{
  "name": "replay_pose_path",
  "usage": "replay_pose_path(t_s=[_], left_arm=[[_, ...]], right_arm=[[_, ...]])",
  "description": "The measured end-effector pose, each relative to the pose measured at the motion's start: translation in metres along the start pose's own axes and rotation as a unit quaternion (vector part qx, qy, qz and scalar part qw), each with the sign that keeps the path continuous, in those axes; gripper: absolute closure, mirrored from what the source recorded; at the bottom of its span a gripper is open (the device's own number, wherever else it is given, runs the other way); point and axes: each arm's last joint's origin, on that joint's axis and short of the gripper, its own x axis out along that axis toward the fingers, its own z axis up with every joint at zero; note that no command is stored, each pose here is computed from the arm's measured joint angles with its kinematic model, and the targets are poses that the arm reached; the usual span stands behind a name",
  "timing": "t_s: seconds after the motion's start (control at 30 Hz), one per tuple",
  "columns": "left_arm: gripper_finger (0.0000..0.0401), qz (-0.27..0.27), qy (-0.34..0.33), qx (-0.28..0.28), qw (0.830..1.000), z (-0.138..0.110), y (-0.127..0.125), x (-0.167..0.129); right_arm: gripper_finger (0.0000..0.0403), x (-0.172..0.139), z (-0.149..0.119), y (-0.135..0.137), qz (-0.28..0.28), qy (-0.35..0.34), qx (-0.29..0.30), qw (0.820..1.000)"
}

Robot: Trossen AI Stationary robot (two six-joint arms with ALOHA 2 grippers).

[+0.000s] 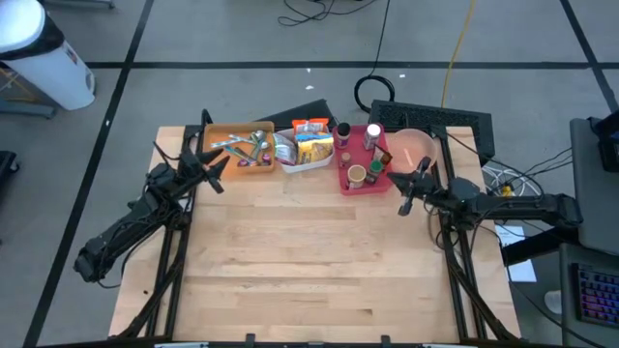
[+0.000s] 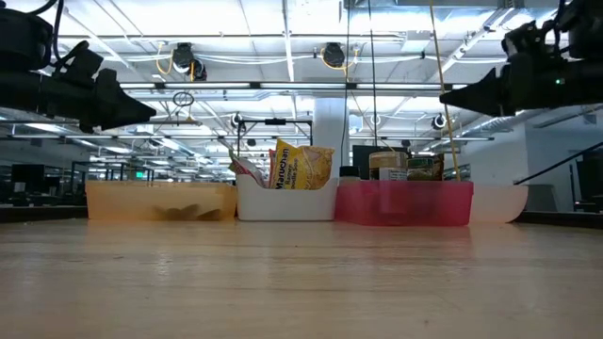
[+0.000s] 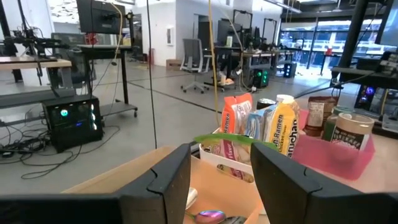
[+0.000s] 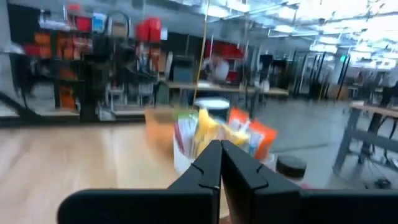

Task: Pick & Place Food Item
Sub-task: Return to Home Position

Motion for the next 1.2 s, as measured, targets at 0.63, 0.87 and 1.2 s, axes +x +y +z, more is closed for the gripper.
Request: replay_pose_path(t_s=[0.63, 0.87, 1.2], left_arm=[[0.0229, 0.0, 0.003, 0.0, 1.0, 0.0, 0.0, 0.0], [0.0229, 0.001, 0.004, 0.001, 1.0, 0.0, 0.0, 0.0], [0.0229, 0.002, 0.037, 0.0, 0.999, -0.006, 0.0, 0.004]], right_arm=[[0.0403, -0.013, -0.013, -0.001, 0.023, 0.065, 0.019, 0.997], [0.0403, -0.019, -0.009, -0.004, 0.021, 0.036, 0.017, 0.999], [0.0403, -0.018, -0.011, -0.004, 0.024, 0.048, -0.022, 0.998]])
